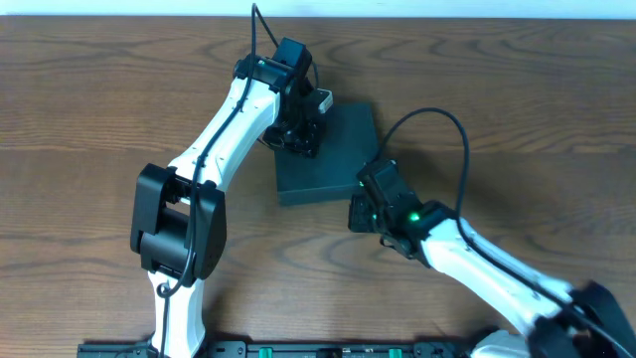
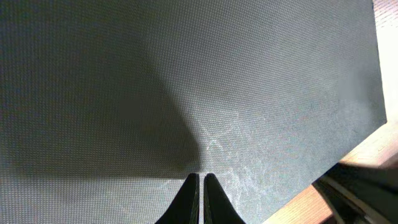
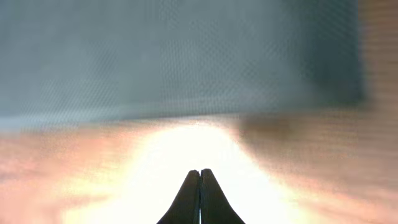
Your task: Pack container
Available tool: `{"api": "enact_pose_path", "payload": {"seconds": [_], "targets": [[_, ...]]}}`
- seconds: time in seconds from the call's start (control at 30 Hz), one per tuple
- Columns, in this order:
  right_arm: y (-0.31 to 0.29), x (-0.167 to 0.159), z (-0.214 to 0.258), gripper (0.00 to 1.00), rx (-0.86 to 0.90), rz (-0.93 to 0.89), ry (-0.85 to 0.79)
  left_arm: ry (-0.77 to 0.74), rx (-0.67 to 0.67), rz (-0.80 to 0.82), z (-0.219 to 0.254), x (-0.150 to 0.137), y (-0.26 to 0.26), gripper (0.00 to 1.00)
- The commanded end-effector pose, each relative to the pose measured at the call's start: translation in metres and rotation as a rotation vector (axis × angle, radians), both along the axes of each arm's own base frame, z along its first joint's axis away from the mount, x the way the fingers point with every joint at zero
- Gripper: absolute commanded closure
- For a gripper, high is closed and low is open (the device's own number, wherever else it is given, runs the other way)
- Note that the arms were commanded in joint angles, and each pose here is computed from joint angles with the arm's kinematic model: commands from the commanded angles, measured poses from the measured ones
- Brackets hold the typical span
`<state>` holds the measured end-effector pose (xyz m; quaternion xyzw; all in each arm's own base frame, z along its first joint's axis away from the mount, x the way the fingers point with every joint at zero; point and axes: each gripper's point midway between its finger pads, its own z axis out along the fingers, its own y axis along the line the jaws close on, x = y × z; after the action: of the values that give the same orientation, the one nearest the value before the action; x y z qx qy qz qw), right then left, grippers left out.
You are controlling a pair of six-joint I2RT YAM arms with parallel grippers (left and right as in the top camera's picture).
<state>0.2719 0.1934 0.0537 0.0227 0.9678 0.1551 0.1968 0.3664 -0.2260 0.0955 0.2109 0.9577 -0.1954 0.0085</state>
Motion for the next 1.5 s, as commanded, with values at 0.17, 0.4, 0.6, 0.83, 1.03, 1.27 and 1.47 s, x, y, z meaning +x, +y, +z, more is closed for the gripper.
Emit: {"api": "enact_pose_path", "payload": {"seconds": [0.17, 0.4, 0.6, 0.83, 1.03, 1.27, 1.47], "targets": [[-0.046, 0.042, 0.134, 0.98, 0.023, -0.139, -0.366, -0.108, -0.044, 0.037, 0.044, 0.017, 0.009, 0.94], [-0.089, 0.052, 0.095, 0.99, 0.021, -0.250, -0.197, -0.193, 0.035, 0.389, 0.070, 0.058, 0.119, 0.94], [-0.084, 0.057, 0.045, 0.98, 0.021, -0.235, -0.043, -0.015, -0.007, 0.561, -0.011, 0.060, 0.144, 0.94], [-0.074, 0.072, 0.033, 0.98, 0.057, -0.234, -0.047, 0.042, -0.149, 0.575, -0.048, 0.079, 0.114, 0.94], [-0.070, 0.071, 0.031, 0.99, 0.073, -0.221, -0.032, 0.005, -0.279, 0.534, -0.044, 0.096, 0.082, 0.94], [-0.070, 0.071, 0.031, 0.99, 0.073, -0.221, -0.032, -0.025, -0.293, 0.471, -0.041, 0.095, 0.054, 0.94], [-0.073, 0.066, 0.028, 0.98, 0.057, -0.225, -0.012, -0.027, -0.266, 0.480, -0.044, 0.095, 0.056, 0.94]]}}
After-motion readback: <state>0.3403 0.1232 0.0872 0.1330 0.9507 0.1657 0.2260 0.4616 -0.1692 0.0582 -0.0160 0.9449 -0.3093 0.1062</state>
